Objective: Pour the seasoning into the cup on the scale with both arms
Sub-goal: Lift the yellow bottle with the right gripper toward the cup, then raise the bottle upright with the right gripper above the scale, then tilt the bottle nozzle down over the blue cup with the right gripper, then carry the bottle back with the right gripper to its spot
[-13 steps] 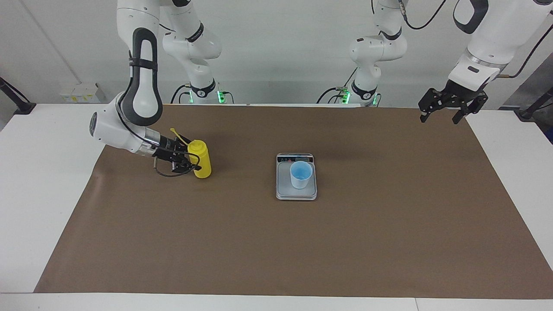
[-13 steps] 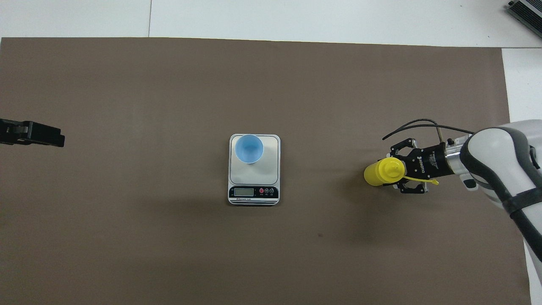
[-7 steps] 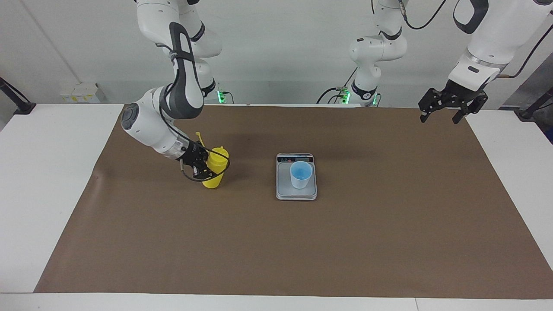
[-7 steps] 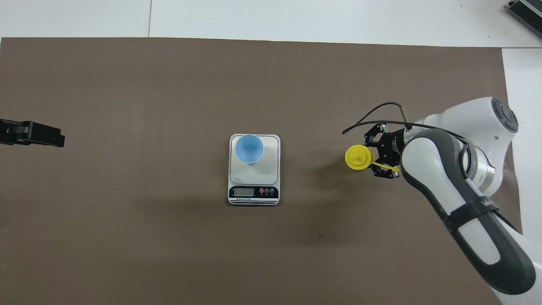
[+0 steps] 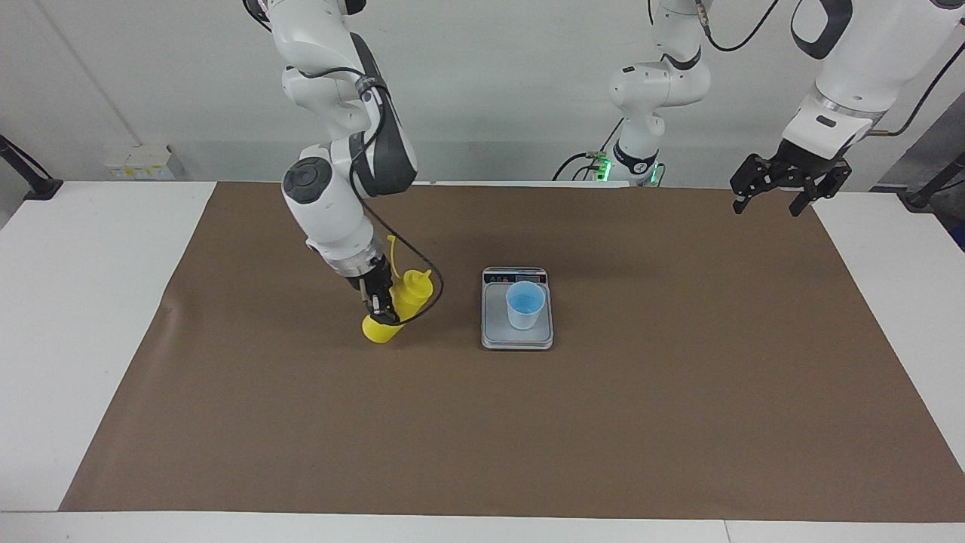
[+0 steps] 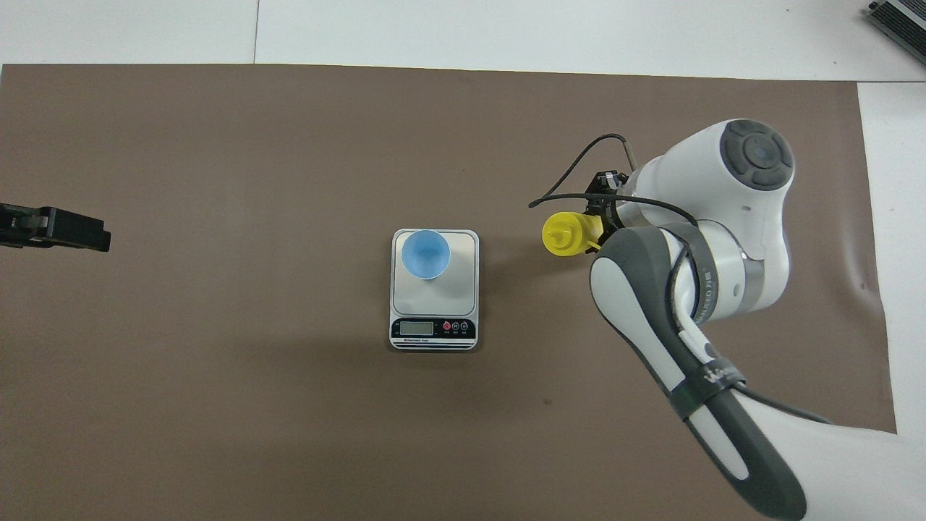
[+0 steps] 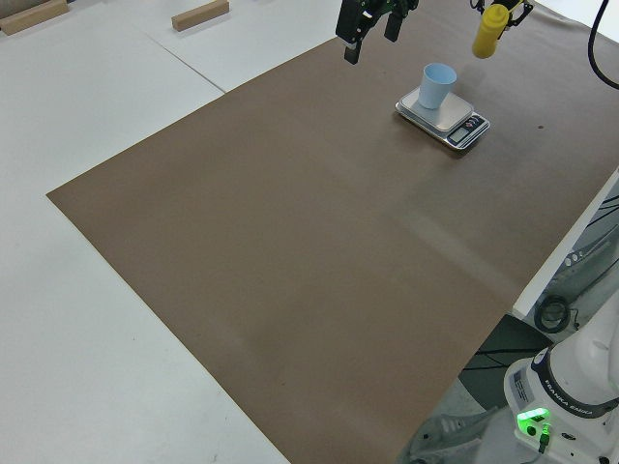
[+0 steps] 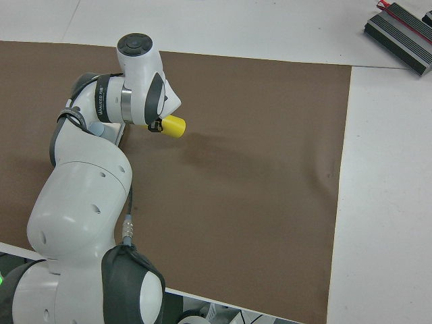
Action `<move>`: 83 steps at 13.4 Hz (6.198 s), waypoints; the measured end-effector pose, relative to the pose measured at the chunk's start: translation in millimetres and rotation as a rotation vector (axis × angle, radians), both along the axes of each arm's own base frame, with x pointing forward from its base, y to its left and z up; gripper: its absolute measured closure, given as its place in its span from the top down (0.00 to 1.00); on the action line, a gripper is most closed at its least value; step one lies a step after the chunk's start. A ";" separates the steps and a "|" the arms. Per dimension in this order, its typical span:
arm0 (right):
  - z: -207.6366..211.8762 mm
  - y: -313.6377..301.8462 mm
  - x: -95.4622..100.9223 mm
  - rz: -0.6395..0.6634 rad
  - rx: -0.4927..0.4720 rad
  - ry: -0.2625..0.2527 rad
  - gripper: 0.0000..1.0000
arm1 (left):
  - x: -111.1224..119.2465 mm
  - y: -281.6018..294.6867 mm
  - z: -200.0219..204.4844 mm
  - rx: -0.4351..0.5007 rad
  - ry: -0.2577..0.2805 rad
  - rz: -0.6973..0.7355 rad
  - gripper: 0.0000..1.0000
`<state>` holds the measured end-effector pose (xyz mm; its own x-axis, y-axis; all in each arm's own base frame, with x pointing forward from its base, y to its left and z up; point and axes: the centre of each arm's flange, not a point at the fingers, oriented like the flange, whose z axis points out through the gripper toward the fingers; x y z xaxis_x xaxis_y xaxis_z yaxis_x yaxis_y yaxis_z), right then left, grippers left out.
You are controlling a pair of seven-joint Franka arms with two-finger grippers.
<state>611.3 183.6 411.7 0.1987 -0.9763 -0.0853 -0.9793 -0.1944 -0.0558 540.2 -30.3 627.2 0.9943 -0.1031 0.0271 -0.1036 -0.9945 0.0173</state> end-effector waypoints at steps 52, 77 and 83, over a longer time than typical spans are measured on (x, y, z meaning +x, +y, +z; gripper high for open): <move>-39.4 230.3 -56.1 0.468 -0.797 -1.064 0.52 | -0.2 0.0 -0.2 0.000 0.002 0.001 1.00; 15.6 3.6 9.1 -0.369 0.235 0.073 0.52 | -0.2 0.0 -0.2 0.000 0.002 0.001 1.00; -28.9 -91.5 -25.2 -0.246 0.481 0.163 0.52 | -0.3 0.0 -0.2 0.000 0.003 0.001 1.00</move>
